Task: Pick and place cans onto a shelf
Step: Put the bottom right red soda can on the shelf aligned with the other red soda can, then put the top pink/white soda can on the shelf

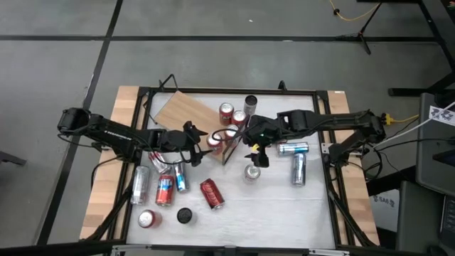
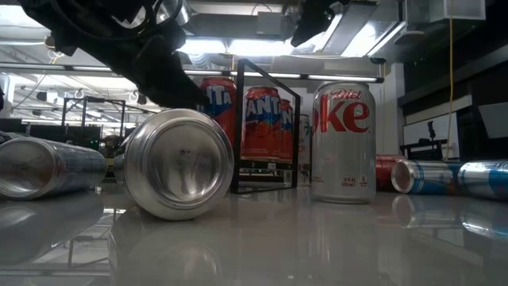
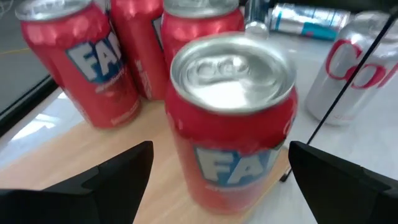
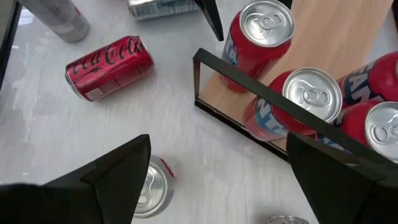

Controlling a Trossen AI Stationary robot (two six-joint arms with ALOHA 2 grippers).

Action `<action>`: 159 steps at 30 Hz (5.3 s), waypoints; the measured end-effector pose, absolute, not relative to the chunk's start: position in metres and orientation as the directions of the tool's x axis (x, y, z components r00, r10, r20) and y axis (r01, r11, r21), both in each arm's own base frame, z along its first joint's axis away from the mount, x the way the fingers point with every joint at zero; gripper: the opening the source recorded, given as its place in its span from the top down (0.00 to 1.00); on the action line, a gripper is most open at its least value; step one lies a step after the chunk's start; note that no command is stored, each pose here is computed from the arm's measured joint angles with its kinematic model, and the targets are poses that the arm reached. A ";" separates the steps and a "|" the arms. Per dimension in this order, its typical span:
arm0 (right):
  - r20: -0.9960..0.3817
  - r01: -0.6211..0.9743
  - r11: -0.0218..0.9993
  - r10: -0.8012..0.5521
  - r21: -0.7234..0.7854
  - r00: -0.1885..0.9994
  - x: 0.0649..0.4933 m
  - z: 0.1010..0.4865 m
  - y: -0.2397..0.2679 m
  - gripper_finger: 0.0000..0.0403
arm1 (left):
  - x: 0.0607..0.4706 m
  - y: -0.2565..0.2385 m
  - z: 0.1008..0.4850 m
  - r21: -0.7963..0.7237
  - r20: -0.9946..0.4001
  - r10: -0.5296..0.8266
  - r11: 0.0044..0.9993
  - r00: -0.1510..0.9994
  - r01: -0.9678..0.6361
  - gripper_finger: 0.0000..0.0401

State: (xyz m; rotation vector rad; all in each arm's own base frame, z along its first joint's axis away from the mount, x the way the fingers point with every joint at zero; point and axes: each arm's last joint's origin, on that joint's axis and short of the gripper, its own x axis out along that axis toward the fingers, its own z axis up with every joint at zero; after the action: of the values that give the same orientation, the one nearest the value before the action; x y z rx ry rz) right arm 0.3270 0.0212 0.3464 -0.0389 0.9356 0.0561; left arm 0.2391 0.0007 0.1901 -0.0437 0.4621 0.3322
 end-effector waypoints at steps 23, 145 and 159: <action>-0.803 -0.065 0.998 0.031 -0.009 0.595 0.327 0.347 0.021 0.10 | 0.242 0.000 0.195 0.041 -0.392 0.288 0.954 0.873 -0.297 0.09; -0.780 0.028 0.999 0.007 0.031 0.625 0.256 0.306 0.016 0.10 | 0.272 0.036 0.171 -0.057 -0.220 0.593 0.785 0.774 -0.617 0.20; -0.781 0.028 0.999 0.007 0.031 0.625 0.256 0.306 0.016 0.10 | 0.272 0.031 0.174 -0.066 -0.207 0.578 0.797 0.789 -0.601 0.09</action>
State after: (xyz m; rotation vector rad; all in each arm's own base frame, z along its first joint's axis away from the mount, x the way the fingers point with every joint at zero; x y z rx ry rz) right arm 0.2563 0.0158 0.3061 0.0409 0.8956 -0.0119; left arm 0.2720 0.0313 0.1742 -0.1313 0.1806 0.6368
